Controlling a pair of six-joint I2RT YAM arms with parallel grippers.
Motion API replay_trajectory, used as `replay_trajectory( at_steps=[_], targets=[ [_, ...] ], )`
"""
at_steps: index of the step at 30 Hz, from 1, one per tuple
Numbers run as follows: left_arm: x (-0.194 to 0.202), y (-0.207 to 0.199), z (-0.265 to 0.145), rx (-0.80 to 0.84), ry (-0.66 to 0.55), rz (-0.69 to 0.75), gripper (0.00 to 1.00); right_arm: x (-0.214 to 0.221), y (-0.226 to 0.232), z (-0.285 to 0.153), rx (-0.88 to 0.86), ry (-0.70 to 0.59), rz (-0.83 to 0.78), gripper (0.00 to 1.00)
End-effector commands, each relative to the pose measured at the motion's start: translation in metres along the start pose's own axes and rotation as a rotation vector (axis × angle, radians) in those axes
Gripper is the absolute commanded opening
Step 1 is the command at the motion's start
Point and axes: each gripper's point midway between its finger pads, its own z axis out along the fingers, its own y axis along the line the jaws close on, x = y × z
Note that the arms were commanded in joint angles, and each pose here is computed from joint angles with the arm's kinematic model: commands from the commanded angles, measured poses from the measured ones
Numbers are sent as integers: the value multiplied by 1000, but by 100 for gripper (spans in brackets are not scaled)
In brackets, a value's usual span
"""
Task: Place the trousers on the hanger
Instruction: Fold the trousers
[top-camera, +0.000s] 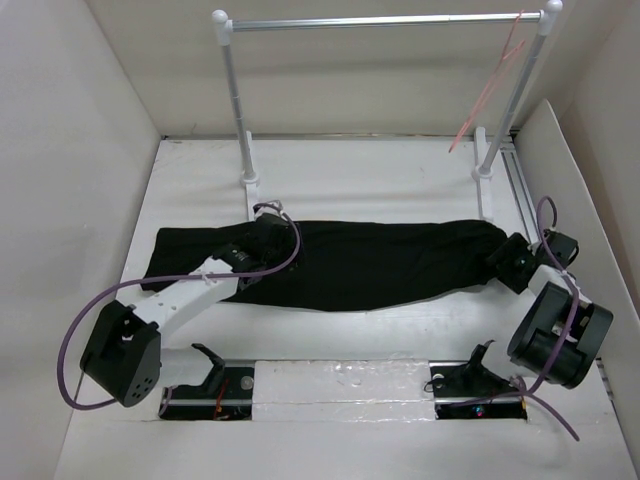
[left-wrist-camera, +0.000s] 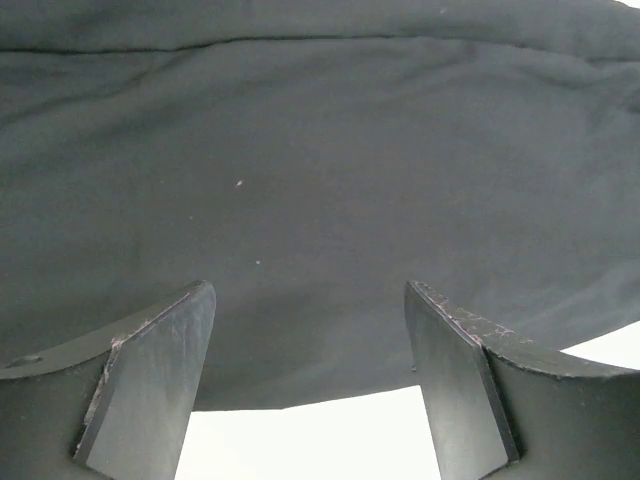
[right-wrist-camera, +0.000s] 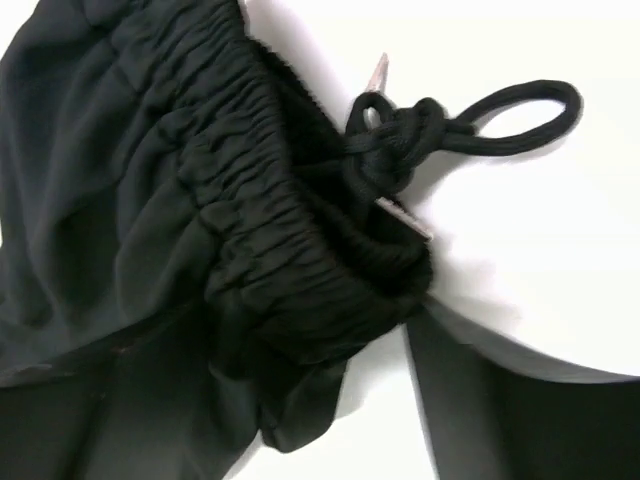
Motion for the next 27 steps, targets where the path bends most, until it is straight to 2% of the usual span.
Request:
replay_trajectory(
  at_steps=[1,2,3,5,7,11,15,17,18,20,24,27],
  targets=[
    [0,7,9,-8,-10,-18,72,10,-15,8,67,1,55,77],
    [1,11,11,-17,-4,-25,72,10,-16,10,71,-1,58,63],
    [8,21,18,-40,30,-46,72,14,-19,14,80,23,64,38],
    [15,23,22,-46,56,-48,72,6,-20,14,83,10,63,25],
    [23,29,26,-62,83,-60,72,2,-21,12,83,10,48,8],
    [43,32,32,-65,132,-74,71,-59,-7,-34,143,-154,-71,3],
    [67,16,31,-72,161,10,71,-110,14,-109,236,-341,-193,3],
    [83,6,35,-80,197,53,72,-122,23,-139,251,-403,-236,5],
    [93,-13,32,-52,213,89,72,-131,30,-159,258,-425,-245,5],
    [114,-25,37,-54,265,129,72,-144,35,-177,286,-450,-291,5],
    [150,-73,35,18,340,188,72,-162,79,-204,212,-497,-408,4],
    [149,-91,35,13,340,187,74,-155,117,-214,111,-499,-513,4]
  ],
)
